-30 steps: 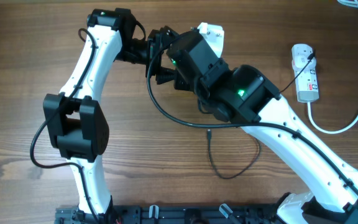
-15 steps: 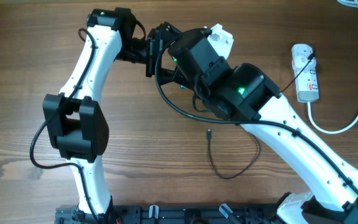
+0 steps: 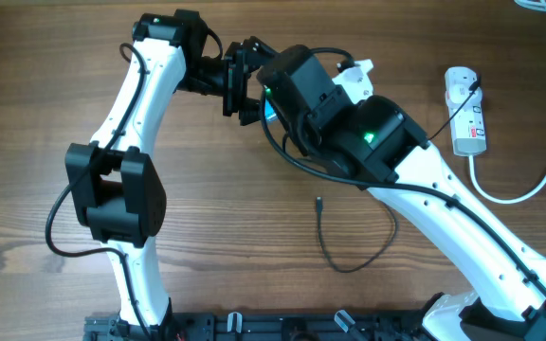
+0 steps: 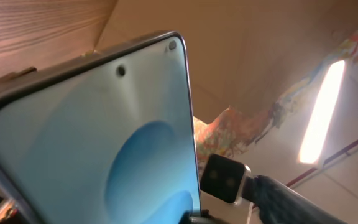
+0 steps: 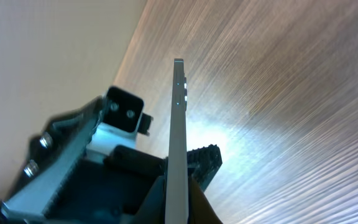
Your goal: Plug charger to phone and switch on socket
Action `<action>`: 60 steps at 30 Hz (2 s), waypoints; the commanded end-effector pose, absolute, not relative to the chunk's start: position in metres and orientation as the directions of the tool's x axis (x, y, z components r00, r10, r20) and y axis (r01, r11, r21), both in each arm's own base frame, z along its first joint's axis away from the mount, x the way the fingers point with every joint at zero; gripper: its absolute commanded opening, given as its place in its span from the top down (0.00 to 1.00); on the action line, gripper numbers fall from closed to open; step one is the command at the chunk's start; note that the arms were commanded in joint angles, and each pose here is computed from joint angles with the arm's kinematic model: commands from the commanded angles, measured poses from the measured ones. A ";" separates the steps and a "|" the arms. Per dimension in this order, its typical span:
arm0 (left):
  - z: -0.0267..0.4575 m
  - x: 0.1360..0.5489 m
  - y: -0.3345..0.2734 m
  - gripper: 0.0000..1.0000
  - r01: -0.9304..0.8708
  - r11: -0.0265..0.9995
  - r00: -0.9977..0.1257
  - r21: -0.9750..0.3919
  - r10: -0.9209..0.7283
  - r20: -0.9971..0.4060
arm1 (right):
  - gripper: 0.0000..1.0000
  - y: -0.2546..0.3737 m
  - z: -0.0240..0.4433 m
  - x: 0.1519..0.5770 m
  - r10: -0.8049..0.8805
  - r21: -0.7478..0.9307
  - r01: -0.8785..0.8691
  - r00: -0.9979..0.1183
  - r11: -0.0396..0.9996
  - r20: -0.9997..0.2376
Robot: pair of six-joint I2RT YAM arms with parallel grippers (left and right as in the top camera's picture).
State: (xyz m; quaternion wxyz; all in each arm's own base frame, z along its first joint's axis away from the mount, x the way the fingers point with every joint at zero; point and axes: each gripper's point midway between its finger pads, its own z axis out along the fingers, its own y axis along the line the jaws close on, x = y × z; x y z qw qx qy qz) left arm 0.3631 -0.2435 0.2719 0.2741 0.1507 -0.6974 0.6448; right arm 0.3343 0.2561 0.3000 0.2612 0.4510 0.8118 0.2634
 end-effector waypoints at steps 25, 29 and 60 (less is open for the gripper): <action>0.291 0.357 -0.240 0.67 -0.623 0.108 -0.761 -0.775 0.143 0.632 | 0.95 0.250 0.325 0.343 0.983 0.747 0.664 -0.162 0.043 0.087; 0.291 0.357 -0.240 0.73 -0.629 0.110 -0.757 -0.770 0.142 0.638 | 0.95 0.254 0.324 0.341 0.979 0.740 0.672 -0.177 0.046 0.100; 0.142 0.421 -0.145 0.96 -0.365 0.790 -0.929 -0.493 -0.343 0.139 | 0.07 0.179 0.200 0.259 0.082 0.101 0.059 -0.969 0.993 -0.234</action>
